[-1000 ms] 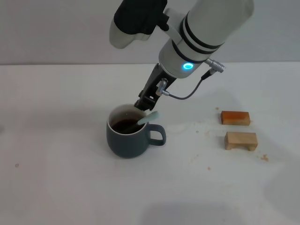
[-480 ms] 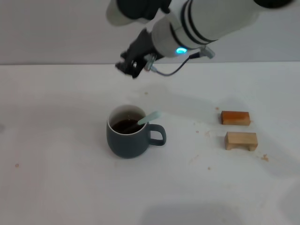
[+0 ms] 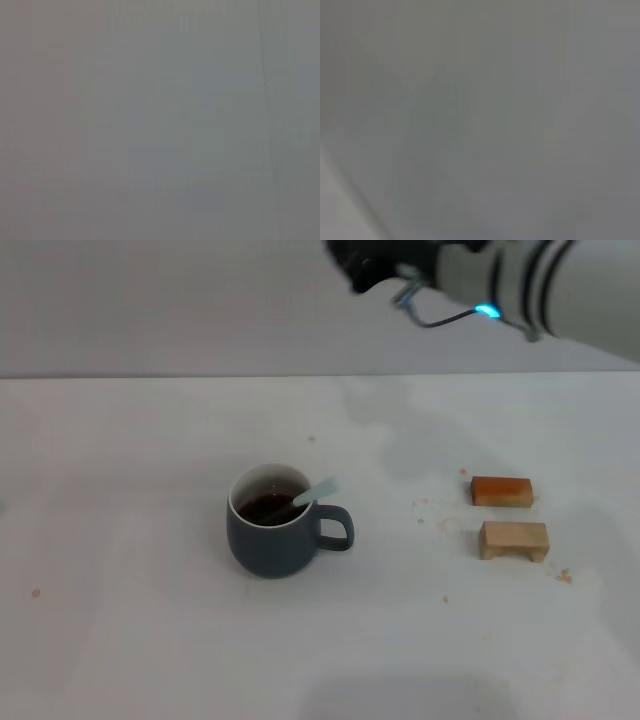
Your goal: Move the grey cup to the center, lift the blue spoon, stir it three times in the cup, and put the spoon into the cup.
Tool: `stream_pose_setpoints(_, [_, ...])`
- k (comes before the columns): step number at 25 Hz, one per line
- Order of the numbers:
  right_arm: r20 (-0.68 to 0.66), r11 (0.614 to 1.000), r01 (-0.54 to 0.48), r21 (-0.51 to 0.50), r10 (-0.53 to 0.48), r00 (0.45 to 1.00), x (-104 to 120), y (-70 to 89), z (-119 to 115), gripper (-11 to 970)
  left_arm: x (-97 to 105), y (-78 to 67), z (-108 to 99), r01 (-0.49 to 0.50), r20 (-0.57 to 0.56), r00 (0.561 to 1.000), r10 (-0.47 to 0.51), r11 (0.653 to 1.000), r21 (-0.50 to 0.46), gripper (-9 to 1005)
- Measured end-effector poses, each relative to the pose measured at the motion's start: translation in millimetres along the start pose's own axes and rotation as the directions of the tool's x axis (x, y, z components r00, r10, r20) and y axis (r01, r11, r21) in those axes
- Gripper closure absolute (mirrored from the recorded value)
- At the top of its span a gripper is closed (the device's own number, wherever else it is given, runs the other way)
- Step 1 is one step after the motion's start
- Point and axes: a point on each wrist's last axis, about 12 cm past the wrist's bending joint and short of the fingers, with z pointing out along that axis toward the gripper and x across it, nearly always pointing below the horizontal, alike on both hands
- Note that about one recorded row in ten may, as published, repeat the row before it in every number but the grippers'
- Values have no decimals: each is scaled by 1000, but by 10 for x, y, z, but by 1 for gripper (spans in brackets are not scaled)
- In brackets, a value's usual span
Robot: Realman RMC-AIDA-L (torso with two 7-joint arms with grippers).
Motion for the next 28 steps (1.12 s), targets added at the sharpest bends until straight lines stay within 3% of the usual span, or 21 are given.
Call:
stream_pose_setpoints(1, [43, 997, -30, 69, 27, 999, 103, -66, -133, 740, -7, 1, 24, 1, 2, 1000, -1, 1000, -3, 998])
stream_pose_setpoints(8, [139, 964, -101, 246, 68, 988, 447, -126, -513, 739, -30, -1, 82, 6, 13, 1000, -6, 1000, -12, 998])
stream_pose_setpoints(10, [173, 939, -128, 320, 75, 982, 604, -130, -658, 739, -31, -5, 89, 7, 13, 1000, -7, 1000, -12, 998])
stream_pose_setpoints(11, [200, 900, -159, 405, 82, 976, 806, -138, -833, 739, -34, -19, 112, 10, 11, 1000, -9, 1000, -10, 998])
stream_pose_setpoints(12, [200, 900, -159, 405, 82, 976, 806, -138, -833, 739, -34, -19, 112, 10, 11, 1000, -9, 1000, -10, 998])
stream_pose_setpoints(13, [216, 858, -192, 477, 97, 972, 989, -160, -992, 739, -38, -25, 133, 12, 12, 1000, -12, 1000, -12, 998])
stream_pose_setpoints(14, [216, 858, -192, 477, 97, 972, 989, -160, -992, 739, -38, -25, 133, 12, 12, 1000, -12, 1000, -12, 998])
stream_pose_setpoints(15, [222, 830, -213, 515, 111, 969, 1099, -179, -1093, 739, -41, -21, 139, 13, 12, 1000, -13, 1000, -15, 998])
stream_pose_setpoints(16, [238, 772, -262, 579, 148, 960, 1295, -232, -1287, 739, -46, -9, 148, 16, 15, 1000, -15, 1000, -26, 998])
stream_pose_setpoints(17, [238, 772, -262, 579, 148, 960, 1295, -232, -1287, 739, -46, -9, 148, 16, 15, 1000, -15, 1000, -26, 998])
stream_pose_setpoints(18, [247, 702, -303, 645, 184, 951, 1516, -302, -1509, 739, -55, 18, 155, 19, 20, 1000, -18, 999, -43, 998])
stream_pose_setpoints(19, [247, 702, -303, 645, 184, 951, 1516, -302, -1509, 740, -55, 18, 155, 19, 20, 1000, -18, 999, -43, 998])
stream_pose_setpoints(20, [249, 657, -319, 683, 201, 947, 1649, -344, -1642, 740, -58, 29, 160, 20, 21, 1000, -19, 999, -50, 998])
stream_pose_setpoints(21, [239, 578, -324, 749, 219, 946, 1881, -415, -1870, 741, -65, 50, 184, 22, 22, 1000, -21, 998, -63, 998])
stream_pose_setpoints(22, [239, 578, -324, 749, 219, 946, 1881, -415, -1870, 741, -65, 50, 184, 22, 22, 1000, -21, 998, -63, 998])
stream_pose_setpoints(24, [230, 489, -323, 810, 242, 943, 2112, -479, -2087, 742, -79, 91, 220, 28, 25, 999, -26, 996, -89, 998])
stream_pose_setpoints(25, [228, 436, -321, 841, 253, 940, 2229, -515, -2204, 743, -92, 116, 244, 31, 30, 999, -28, 994, -106, 998])
stream_pose_setpoints(26, [223, 342, -310, 887, 271, 936, 2424, -572, -2404, 743, -114, 135, 278, 33, 40, 999, -29, 992, -123, 998])
stream_pose_setpoints(27, [223, 342, -310, 887, 271, 936, 2424, -572, -2404, 744, -114, 135, 278, 33, 40, 999, -29, 992, -123, 998])
stream_pose_setpoints(28, [218, 294, -298, 908, 275, 936, 2513, -603, -2509, 744, -124, 135, 295, 34, 45, 999, -28, 991, -127, 998])
